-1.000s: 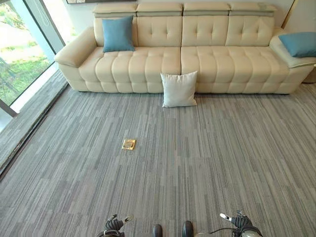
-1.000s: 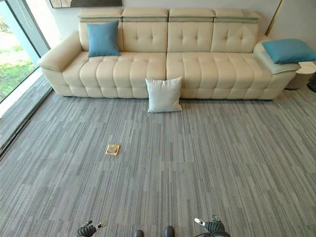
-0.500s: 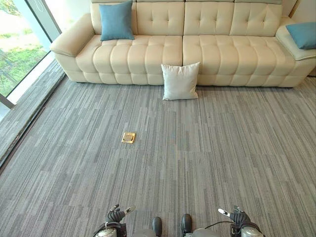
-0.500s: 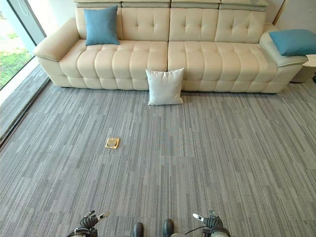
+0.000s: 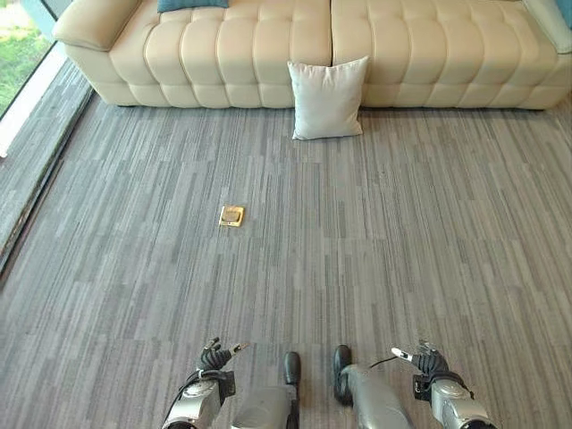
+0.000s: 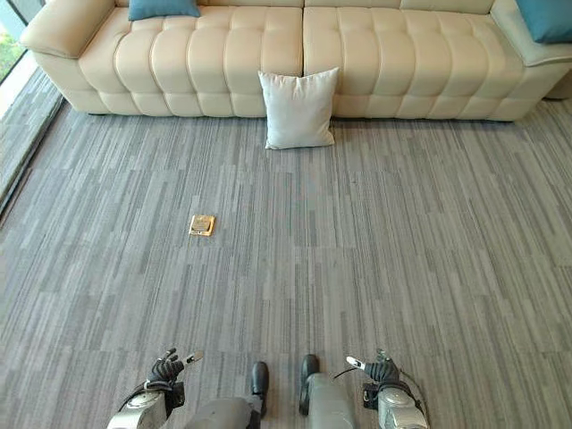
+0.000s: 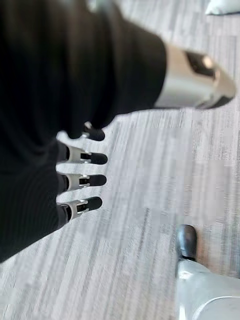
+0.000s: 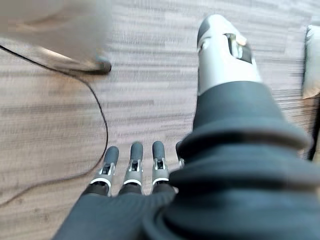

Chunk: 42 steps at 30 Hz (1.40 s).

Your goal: Pick up all the scattered cushions and arrange them neatly on the sofa.

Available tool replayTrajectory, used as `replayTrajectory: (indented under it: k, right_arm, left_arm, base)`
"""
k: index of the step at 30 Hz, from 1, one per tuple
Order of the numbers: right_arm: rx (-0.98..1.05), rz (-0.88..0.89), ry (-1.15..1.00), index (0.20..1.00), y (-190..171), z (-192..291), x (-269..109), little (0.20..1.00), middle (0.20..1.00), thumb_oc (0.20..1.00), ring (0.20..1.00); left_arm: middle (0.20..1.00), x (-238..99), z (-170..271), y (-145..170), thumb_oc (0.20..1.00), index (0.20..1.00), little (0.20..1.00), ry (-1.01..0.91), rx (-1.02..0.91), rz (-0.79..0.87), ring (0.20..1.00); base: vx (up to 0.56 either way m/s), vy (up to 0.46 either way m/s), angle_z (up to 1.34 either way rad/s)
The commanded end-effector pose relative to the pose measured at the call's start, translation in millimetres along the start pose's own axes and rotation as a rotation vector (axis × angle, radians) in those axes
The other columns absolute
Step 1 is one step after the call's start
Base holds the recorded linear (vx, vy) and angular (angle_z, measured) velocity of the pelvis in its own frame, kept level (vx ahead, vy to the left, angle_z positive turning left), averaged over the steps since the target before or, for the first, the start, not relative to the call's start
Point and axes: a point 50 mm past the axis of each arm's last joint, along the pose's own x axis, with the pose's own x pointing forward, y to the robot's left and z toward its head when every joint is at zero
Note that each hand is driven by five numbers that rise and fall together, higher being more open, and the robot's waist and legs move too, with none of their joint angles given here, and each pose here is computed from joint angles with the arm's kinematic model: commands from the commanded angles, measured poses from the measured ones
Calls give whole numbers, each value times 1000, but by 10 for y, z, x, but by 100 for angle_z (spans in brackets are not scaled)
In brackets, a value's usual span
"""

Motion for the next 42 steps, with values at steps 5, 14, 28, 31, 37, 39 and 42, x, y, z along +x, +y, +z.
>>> replayTrajectory:
  k: [5,14,28,31,37,39,42]
  right_arm:
    - [17,-60,-67,1000,-140,135,1,1000,1000,1000,1000]
    - [11,-79,-32,1000,-302,-25,-31,1000,1000,1000,1000]
    - [-12,-106,-5,1000,-388,-77,-36,1000,1000,1000,1000]
    - [-32,-99,-2,1000,-362,-65,-27,1000,1000,1000,1000]
    - [-56,-48,22,1000,-250,-143,-41,1000,1000,1000,1000]
    - [-75,-39,4,1000,-231,-74,-21,1000,1000,1000,1000]
    - [-79,-50,15,1000,-243,-85,-15,1000,1000,1000,1000]
  left_arm:
    - [1000,-24,-94,106,1000,1000,1000,23,-125,49,1000]
    - [1000,-49,-258,50,1000,1000,1000,85,-118,27,1000]
    - [1000,-95,-320,86,1000,1000,1000,93,-47,9,1000]
    - [1000,-97,-338,125,1000,1000,1000,100,-36,18,1000]
    - [1000,-109,-430,263,1000,1000,1000,131,-13,56,1000]
    - [1000,-90,-341,295,1000,1000,1000,100,-1,61,1000]
    - [1000,-75,-243,292,1000,1000,1000,62,21,53,1000]
  base:
    - [386,-168,-15]
    - [435,-240,33]
    - [263,-77,6]
    - [405,107,-8]
    - [540,212,-51]
    - [234,200,-44]
    - [330,164,-26]
